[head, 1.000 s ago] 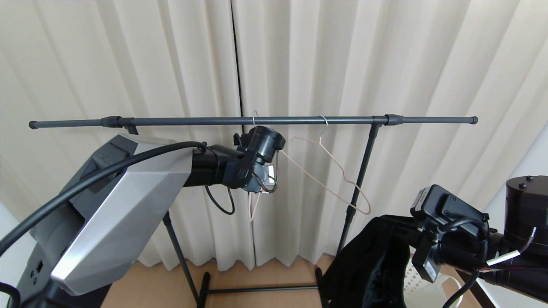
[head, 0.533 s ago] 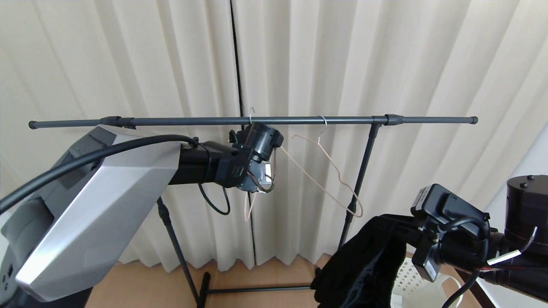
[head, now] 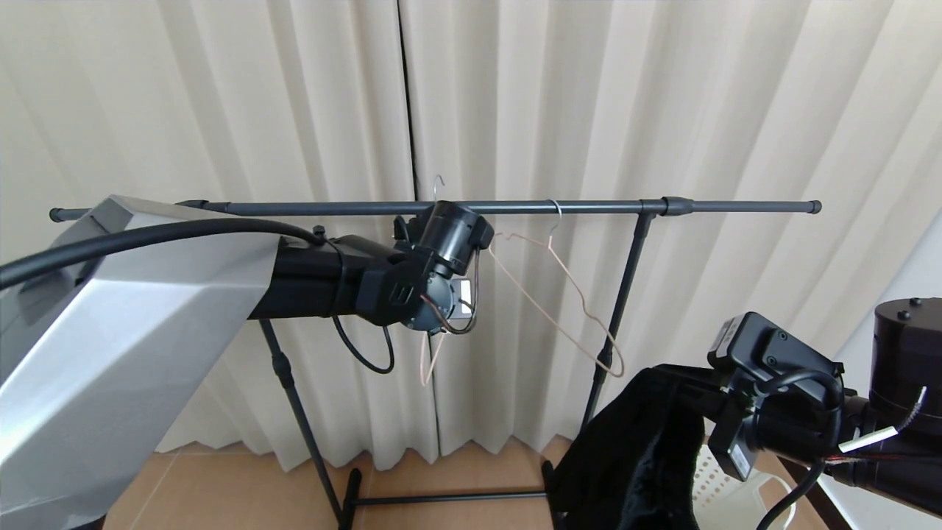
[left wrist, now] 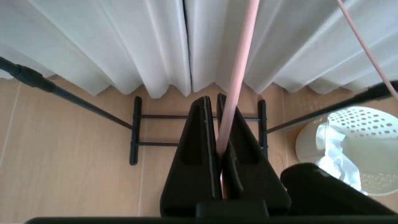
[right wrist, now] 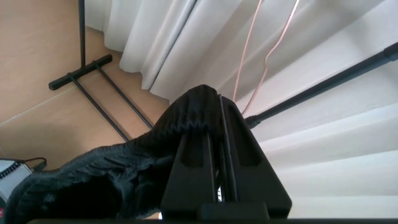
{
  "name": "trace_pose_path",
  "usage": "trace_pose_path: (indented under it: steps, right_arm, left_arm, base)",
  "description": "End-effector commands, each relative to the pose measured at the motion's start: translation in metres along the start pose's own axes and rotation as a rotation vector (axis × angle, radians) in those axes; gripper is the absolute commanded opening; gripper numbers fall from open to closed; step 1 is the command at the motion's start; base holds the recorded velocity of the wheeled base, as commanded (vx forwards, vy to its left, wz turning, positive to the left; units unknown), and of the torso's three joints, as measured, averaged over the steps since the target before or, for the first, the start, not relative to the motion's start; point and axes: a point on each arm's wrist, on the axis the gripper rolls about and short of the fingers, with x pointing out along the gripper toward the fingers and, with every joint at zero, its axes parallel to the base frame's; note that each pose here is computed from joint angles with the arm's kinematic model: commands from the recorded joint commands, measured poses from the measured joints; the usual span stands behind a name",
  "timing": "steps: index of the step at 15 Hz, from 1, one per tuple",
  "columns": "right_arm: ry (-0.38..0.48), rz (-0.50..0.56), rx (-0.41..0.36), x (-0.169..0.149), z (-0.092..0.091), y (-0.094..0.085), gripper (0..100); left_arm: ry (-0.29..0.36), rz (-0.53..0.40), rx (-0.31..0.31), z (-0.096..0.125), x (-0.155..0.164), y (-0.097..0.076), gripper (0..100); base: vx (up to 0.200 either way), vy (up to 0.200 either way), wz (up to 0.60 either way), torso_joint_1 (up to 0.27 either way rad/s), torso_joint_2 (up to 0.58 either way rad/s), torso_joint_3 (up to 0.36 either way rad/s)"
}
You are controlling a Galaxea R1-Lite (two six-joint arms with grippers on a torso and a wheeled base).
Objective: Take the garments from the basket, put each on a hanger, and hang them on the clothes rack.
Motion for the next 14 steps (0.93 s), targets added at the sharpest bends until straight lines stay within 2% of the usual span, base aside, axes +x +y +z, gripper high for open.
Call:
trace_pose_path:
  steps: [1, 3, 6, 7, 8, 11, 14]
  right_arm:
    - [-0.006, -0.003, 0.000, 0.000, 0.002, -0.001, 0]
    - [-0.025, -0.027, 0.010, 0.001, 0.008, -0.006, 0]
    - [-0.038, -0.091, 0.118, 0.005, 0.020, -0.013, 0]
    - [-0.042, -0.118, 0.159, 0.008, 0.025, -0.016, 0]
    - [-0.043, -0.132, 0.170, 0.009, 0.027, -0.017, 0]
    - [-0.058, -0.194, 0.217, 0.011, 0.036, -0.023, 0]
    - [-0.040, -0.293, 0.221, 0.010, 0.039, -0.025, 0]
  left_arm:
    - [-0.006, -0.012, 0.003, 0.002, -0.017, 0.004, 0]
    - [0.008, -0.007, 0.017, -0.005, -0.032, 0.014, 0]
    - [-0.005, -0.013, 0.024, -0.015, -0.049, 0.031, 0]
    - [-0.012, -0.023, 0.045, -0.023, -0.058, 0.038, 0]
    - [-0.017, -0.027, 0.056, -0.027, -0.061, 0.040, 0]
    - [-0.081, -0.066, 0.170, -0.062, -0.081, 0.063, 0]
    - [-0.163, -0.091, 0.237, -0.086, -0.087, 0.079, 0]
  base:
    - [0.000, 0.000, 0.00, 0.000, 0.00, 0.000]
    - [0.000, 0.000, 0.00, 0.000, 0.00, 0.000]
    - [0.000, 0.000, 0.00, 0.000, 0.00, 0.000]
    - [0.000, 0.000, 0.00, 0.000, 0.00, 0.000]
    - [0.000, 0.000, 0.00, 0.000, 0.00, 0.000]
    - [0.000, 0.000, 0.00, 0.000, 0.00, 0.000]
    - [0.000, 0.000, 0.00, 0.000, 0.00, 0.000]
